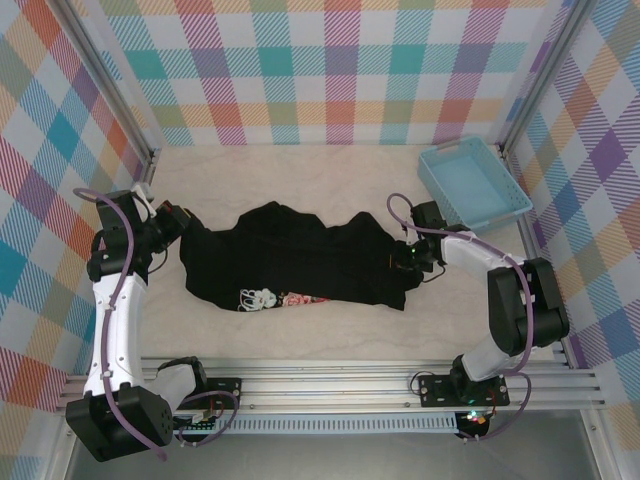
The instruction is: Fold the inside-out t-shirt
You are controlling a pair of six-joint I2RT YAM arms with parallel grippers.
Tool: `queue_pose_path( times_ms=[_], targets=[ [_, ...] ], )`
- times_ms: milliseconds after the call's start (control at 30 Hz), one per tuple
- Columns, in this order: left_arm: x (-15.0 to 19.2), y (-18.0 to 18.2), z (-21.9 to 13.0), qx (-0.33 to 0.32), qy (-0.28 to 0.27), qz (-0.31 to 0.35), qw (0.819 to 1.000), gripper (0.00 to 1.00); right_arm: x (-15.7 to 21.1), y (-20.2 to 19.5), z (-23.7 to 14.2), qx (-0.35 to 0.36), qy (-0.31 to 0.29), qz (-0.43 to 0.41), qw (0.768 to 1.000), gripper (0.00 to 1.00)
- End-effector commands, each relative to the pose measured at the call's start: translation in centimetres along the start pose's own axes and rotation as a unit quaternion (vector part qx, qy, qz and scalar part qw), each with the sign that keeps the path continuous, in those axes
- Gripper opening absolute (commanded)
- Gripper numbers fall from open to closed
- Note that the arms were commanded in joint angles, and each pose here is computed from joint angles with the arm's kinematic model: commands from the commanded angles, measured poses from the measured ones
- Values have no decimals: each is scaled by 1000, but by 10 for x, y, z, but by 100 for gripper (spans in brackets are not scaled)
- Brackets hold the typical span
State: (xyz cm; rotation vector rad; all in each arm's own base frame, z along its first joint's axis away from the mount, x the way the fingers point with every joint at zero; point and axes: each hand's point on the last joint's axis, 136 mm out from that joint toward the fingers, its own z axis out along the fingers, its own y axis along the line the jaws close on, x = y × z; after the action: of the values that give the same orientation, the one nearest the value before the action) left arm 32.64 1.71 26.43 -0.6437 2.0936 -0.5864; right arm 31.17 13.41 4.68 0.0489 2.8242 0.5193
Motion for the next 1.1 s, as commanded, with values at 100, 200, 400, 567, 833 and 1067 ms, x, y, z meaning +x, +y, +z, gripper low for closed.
queue_pose_path(
  times_ms=[100, 200, 400, 567, 833, 1067],
  targets=[
    [-5, -5, -4, 15, -14, 3, 1000, 0, -2, 8, -10, -10, -11, -14, 1000, 0],
    [-9, -7, -6, 12, -18, 2, 1000, 0, -16, 13, -38, 1, -43, -35, 998, 0],
    [-52, -33, -39, 16, -88, -3, 996, 0, -74, 54, -167, -70, -212, -68, 972, 0],
    [-114, -59, -89, 56, -184, -46, 980, 0, -97, 69, -259, -125, -337, -59, 931, 0],
    [-99, -49, -150, -12, -248, 5, 969, 0, -44, 48, -301, -71, -398, -56, 913, 0],
    [-151, -41, -75, 8, -212, -56, 976, 0, -132, 54, -290, -68, -433, -48, 897, 0]
  ],
)
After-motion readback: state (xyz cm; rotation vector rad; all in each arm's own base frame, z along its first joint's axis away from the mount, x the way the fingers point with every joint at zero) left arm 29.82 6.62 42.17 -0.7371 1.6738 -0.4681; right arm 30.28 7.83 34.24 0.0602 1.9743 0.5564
